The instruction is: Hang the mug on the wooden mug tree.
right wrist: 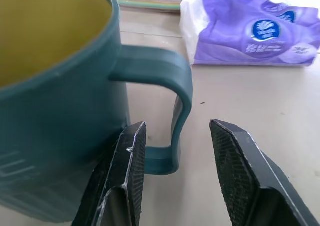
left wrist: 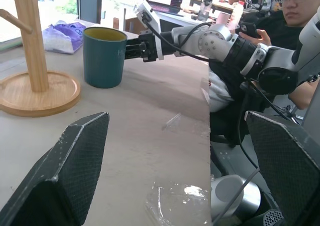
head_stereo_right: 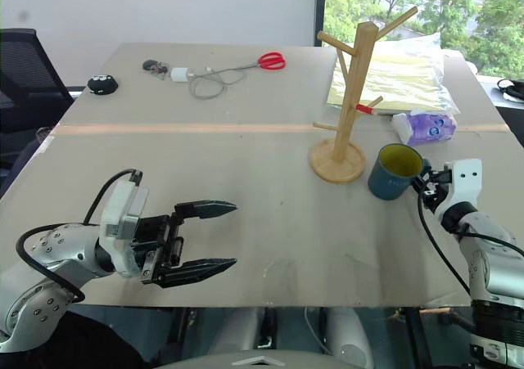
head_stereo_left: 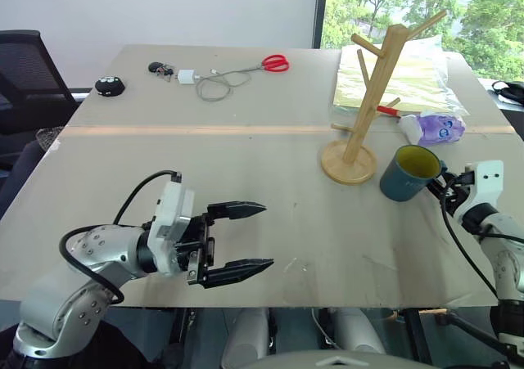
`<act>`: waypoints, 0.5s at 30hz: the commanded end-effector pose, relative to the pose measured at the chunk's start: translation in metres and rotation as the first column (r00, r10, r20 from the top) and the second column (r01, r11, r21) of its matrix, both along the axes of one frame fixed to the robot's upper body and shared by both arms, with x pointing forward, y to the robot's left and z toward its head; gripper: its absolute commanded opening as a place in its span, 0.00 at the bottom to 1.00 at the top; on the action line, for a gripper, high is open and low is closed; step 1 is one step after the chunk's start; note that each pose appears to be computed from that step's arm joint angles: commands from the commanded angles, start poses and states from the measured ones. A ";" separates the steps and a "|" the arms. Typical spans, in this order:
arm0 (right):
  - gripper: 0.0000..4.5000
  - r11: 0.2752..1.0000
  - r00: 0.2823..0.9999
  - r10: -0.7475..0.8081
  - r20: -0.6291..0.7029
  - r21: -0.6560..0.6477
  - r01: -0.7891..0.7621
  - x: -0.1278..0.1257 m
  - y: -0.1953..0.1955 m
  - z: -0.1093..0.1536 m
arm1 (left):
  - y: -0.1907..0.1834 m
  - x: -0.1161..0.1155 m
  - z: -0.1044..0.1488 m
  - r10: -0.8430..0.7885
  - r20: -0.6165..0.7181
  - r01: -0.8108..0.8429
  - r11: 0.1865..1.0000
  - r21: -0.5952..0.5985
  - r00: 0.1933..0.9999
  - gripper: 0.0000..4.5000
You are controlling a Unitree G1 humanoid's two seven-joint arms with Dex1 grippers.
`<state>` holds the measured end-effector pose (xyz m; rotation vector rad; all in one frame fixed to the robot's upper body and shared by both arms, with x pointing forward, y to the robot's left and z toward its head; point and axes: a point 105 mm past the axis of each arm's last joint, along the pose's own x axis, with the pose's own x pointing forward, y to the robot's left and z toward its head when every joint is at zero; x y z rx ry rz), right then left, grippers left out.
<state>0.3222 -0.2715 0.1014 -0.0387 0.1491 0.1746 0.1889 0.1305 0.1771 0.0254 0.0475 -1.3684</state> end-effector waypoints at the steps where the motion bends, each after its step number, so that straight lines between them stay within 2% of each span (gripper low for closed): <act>1: 0.16 1.000 0.999 0.006 0.048 -0.007 -0.006 0.005 0.000 0.009 | -0.002 -0.005 0.011 0.004 0.059 -0.004 1.000 0.003 0.998 1.00; 2: 0.02 1.000 0.999 0.010 0.050 -0.004 -0.009 0.006 0.000 0.009 | -0.002 -0.005 0.011 0.008 0.059 -0.008 1.000 -0.001 0.998 1.00; 3: 0.01 1.000 0.998 0.015 0.053 -0.002 -0.015 0.007 0.001 0.009 | -0.003 -0.006 0.012 0.013 0.058 -0.012 1.000 -0.004 0.998 1.00; 8: 0.01 0.997 0.992 0.075 0.099 -0.014 -0.074 0.007 0.005 0.023 | -0.003 -0.004 0.016 0.063 0.068 -0.061 0.997 -0.040 0.996 1.00; 12: 0.01 0.968 0.959 0.251 0.129 -0.068 -0.244 -0.007 0.022 0.055 | 0.004 0.008 0.022 0.169 0.109 -0.156 0.981 -0.113 0.980 1.00; 15: 0.01 0.934 0.925 0.354 0.137 -0.096 -0.343 -0.018 0.034 0.084 | 0.008 0.007 0.022 0.132 0.099 -0.120 0.985 -0.123 0.986 1.00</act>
